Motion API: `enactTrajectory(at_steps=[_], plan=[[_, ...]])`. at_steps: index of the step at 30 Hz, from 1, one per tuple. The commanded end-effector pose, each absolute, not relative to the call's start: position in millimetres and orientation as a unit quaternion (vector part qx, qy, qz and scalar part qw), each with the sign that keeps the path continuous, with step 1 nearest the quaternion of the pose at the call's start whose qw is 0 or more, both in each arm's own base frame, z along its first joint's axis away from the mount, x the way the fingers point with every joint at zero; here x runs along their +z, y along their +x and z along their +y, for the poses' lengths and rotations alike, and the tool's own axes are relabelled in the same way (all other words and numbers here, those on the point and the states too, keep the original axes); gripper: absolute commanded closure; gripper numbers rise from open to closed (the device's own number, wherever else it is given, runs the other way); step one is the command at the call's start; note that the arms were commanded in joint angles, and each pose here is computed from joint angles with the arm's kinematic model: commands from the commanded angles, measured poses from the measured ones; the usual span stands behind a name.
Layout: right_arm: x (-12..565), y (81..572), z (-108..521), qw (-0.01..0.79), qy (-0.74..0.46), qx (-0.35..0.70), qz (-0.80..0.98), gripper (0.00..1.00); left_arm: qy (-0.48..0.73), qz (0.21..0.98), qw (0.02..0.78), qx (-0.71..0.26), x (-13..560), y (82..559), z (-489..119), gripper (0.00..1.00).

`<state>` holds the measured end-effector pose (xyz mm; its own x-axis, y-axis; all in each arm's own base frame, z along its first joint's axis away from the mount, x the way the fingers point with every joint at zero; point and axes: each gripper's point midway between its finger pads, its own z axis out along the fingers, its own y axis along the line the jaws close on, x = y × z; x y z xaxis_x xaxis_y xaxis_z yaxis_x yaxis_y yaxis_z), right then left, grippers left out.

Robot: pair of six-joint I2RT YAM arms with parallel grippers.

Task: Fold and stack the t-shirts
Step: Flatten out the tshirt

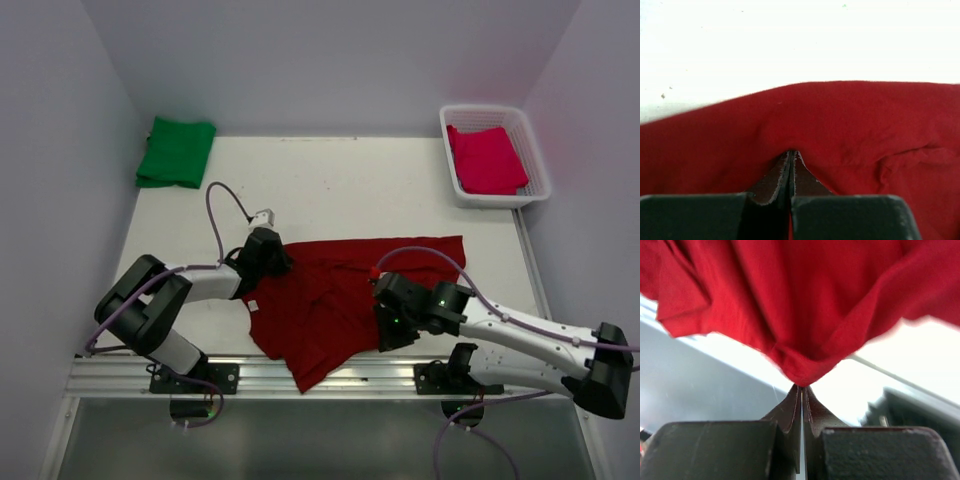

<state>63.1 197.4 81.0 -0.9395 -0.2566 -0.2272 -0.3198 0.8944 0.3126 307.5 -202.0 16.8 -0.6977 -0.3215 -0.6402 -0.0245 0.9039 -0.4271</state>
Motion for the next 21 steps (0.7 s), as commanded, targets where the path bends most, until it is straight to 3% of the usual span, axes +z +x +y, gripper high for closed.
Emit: enactTrajectory(at_steps=[1, 3, 4, 7, 10, 13, 16, 20, 21], plan=[[86.0, 20.1, 142.4, 0.012, -0.109, 0.118, 0.987, 1.00, -0.104, 0.908, 0.369, -0.170, 6.4, 315.2, -188.4, 1.00], [98.4, 13.6, 133.3, 0.014, -0.105, 0.127, 0.986, 1.00, -0.103, 0.907, 0.369, -0.172, 8.9, 318.4, -188.3, 1.00], [102.0, 14.1, 131.6, 0.020, -0.104, 0.129, 0.986, 0.81, -0.098, 0.906, 0.373, -0.175, 12.8, 321.2, -190.6, 1.00], [115.3, 21.9, 137.3, 0.048, -0.111, 0.148, 0.982, 0.51, -0.091, 0.905, 0.376, -0.175, 19.3, 323.9, -191.6, 1.00], [133.8, 47.3, 154.1, 0.109, -0.123, 0.164, 0.973, 0.39, -0.078, 0.901, 0.387, -0.180, 32.5, 324.8, -193.0, 1.00], [151.2, 80.9, 177.5, 0.176, -0.131, 0.169, 0.961, 0.38, -0.039, 0.894, 0.397, -0.201, 54.0, 323.0, -201.0, 1.00], [159.9, 113.2, 187.4, 0.235, -0.136, 0.138, 0.953, 0.39, 0.025, 0.908, 0.349, -0.231, 63.1, 301.9, -218.5, 1.00], [155.6, 144.1, 199.1, 0.264, -0.156, 0.078, 0.948, 0.41, 0.103, 0.938, 0.274, -0.182, 48.3, 256.2, -220.0, 1.00], [158.4, 151.8, 204.4, 0.278, -0.153, 0.079, 0.945, 0.41, 0.123, 0.944, 0.256, -0.170, 44.5, 240.5, -219.8, 0.93]])
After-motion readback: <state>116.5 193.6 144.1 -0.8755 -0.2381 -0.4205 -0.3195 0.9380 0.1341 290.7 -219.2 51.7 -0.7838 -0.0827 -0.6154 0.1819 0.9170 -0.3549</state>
